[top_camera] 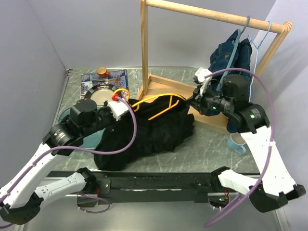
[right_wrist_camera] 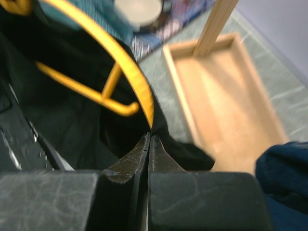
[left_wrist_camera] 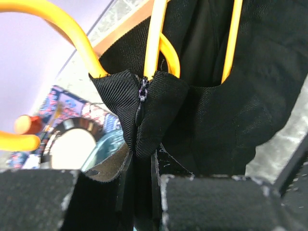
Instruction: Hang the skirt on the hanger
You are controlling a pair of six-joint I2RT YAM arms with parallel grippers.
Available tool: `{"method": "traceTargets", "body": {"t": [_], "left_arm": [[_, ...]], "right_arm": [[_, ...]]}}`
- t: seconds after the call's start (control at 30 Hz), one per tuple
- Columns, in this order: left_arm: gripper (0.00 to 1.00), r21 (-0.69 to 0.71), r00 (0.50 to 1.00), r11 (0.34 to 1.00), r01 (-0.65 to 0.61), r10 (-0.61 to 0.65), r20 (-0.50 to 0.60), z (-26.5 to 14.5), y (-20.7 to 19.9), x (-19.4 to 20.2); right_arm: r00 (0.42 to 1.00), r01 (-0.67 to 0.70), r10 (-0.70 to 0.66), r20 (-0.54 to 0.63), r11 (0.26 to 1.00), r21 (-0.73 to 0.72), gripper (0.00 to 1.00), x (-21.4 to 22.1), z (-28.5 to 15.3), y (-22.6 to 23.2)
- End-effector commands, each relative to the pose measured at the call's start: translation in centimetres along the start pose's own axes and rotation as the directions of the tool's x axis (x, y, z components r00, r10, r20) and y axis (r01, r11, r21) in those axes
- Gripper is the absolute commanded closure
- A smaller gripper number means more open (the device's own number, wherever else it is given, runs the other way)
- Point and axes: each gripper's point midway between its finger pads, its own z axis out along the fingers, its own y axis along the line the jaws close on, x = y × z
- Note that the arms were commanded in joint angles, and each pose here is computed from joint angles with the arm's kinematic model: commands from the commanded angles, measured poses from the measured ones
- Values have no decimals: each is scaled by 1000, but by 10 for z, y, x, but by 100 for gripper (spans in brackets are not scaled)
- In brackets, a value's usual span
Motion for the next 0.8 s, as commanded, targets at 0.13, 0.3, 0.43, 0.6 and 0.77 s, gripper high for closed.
{"method": "traceTargets", "body": {"t": [0.13,0.3,0.43,0.6,0.77], "left_arm": [[99,-65,987,985,-159,157,-35,6,5,5],[99,-99,967,967,-236,223,-120,16,2,23],[99,-136,952,949,-284,262,-157,15,6,26],[99,-133,934,934,-332,305,-188,19,1,32],[99,-163,914,908,-386,353,-198,23,0,23]], "right_arm": [[999,10,-9,49,1000,-14,100,-19,-11,5],[996,1,6,90,998,-69,100,-34,-15,12],[996,-6,14,86,996,-93,100,-30,-12,16],[995,-13,23,95,994,-106,100,-39,-13,13],[995,-25,52,87,958,-285,100,-45,-6,37]]}}
